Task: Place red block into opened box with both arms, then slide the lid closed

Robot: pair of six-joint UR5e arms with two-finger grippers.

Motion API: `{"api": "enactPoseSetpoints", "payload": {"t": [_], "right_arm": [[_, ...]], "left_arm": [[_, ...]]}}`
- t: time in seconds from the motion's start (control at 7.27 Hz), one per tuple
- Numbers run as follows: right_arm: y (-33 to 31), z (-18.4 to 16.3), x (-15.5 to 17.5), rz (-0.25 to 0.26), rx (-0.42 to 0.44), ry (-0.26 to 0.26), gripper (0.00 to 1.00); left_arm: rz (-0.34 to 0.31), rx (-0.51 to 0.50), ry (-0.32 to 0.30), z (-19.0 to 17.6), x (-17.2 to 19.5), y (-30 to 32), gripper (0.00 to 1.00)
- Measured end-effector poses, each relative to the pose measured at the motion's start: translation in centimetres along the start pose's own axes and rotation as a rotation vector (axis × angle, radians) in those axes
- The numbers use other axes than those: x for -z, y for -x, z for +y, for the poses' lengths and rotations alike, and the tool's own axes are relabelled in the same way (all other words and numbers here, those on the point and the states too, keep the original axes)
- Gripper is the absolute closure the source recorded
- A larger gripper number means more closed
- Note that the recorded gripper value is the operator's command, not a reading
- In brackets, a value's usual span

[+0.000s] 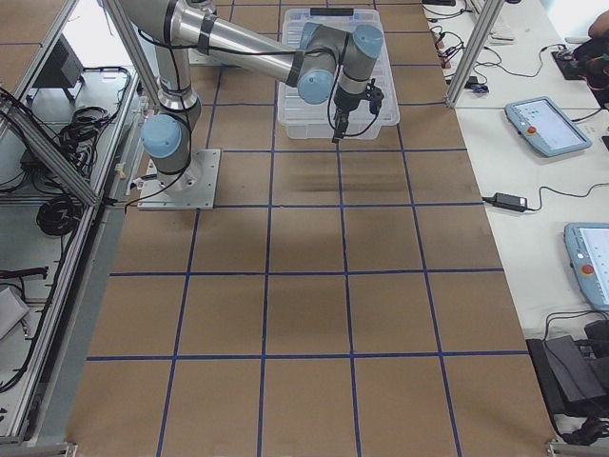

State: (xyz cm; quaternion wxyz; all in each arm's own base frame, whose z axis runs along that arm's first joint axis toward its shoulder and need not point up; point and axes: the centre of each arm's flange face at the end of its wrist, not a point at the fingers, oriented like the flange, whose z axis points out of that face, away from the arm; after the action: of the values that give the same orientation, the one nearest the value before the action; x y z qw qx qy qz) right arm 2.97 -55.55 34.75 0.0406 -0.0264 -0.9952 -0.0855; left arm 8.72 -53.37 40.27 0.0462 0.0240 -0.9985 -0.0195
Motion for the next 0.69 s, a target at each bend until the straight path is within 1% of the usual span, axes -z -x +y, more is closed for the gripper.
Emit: {"api": "enactPoseSetpoints", "payload": {"t": [0.28,0.41,0.55,0.69], "right_arm": [[-3.1,-0.2,0.0,0.006,0.021,0.004,0.00],[-4.2,-0.3,0.0,0.009,0.033,0.005,0.00],[-4.9,-0.3,0.0,0.019,0.056,0.006,0.00],[-5.5,-0.3,0.1,0.029,0.073,0.007,0.00]], "left_arm": [[0.036,-0.031,-0.026,-0.6,-5.8,4.9,0.00],[0.033,-0.045,-0.047,-0.6,-8.5,6.2,0.00],[0.021,-0.088,-0.073,-0.6,-10.9,6.9,0.00],[0.016,-0.148,-0.080,-0.6,-13.1,7.3,0.00]]}}
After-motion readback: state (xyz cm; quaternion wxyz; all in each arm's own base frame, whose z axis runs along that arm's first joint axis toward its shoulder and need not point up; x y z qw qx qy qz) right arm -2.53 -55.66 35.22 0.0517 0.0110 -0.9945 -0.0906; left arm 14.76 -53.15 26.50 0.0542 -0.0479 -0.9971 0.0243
